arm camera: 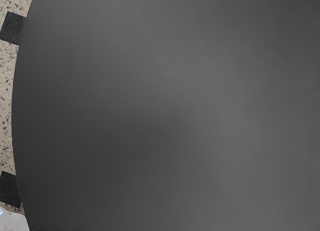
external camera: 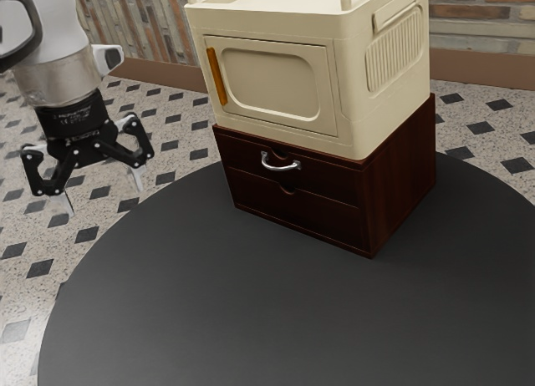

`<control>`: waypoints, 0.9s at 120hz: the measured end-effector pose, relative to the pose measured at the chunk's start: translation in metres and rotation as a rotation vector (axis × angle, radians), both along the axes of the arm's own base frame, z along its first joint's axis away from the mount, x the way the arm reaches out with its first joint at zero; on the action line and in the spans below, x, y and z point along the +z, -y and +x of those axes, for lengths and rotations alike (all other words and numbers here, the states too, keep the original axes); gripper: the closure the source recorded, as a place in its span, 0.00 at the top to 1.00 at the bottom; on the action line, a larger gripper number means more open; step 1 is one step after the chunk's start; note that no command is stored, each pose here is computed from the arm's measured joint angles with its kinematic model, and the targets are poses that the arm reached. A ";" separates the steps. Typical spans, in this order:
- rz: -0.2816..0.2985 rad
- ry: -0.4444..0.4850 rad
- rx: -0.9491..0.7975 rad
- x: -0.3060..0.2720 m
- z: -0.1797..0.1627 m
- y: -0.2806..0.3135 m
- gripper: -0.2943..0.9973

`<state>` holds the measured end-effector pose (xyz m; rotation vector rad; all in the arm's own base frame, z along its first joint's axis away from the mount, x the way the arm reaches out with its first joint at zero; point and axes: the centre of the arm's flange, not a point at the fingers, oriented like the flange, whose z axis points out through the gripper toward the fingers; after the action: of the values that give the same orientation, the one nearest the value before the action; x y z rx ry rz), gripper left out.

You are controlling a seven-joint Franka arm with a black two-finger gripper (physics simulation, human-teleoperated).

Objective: Pull the drawer handle with one arm to open the drawer

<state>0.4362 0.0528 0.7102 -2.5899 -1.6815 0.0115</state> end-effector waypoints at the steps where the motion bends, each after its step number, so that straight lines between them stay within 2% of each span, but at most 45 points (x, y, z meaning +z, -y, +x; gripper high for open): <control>1: 0.000 0.001 0.007 -0.001 0.001 0.000 0.77; 38: -0.005 0.072 0.193 -0.018 0.018 0.014 0.77; 55: -0.028 0.094 0.221 -0.045 0.092 0.022 0.77; 66: -0.039 0.137 0.267 -0.057 0.125 0.013 0.77; 108: -0.067 0.295 0.348 -0.093 0.170 0.011 0.77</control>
<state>0.6058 0.0414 0.6170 -2.4002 -2.2501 -0.3192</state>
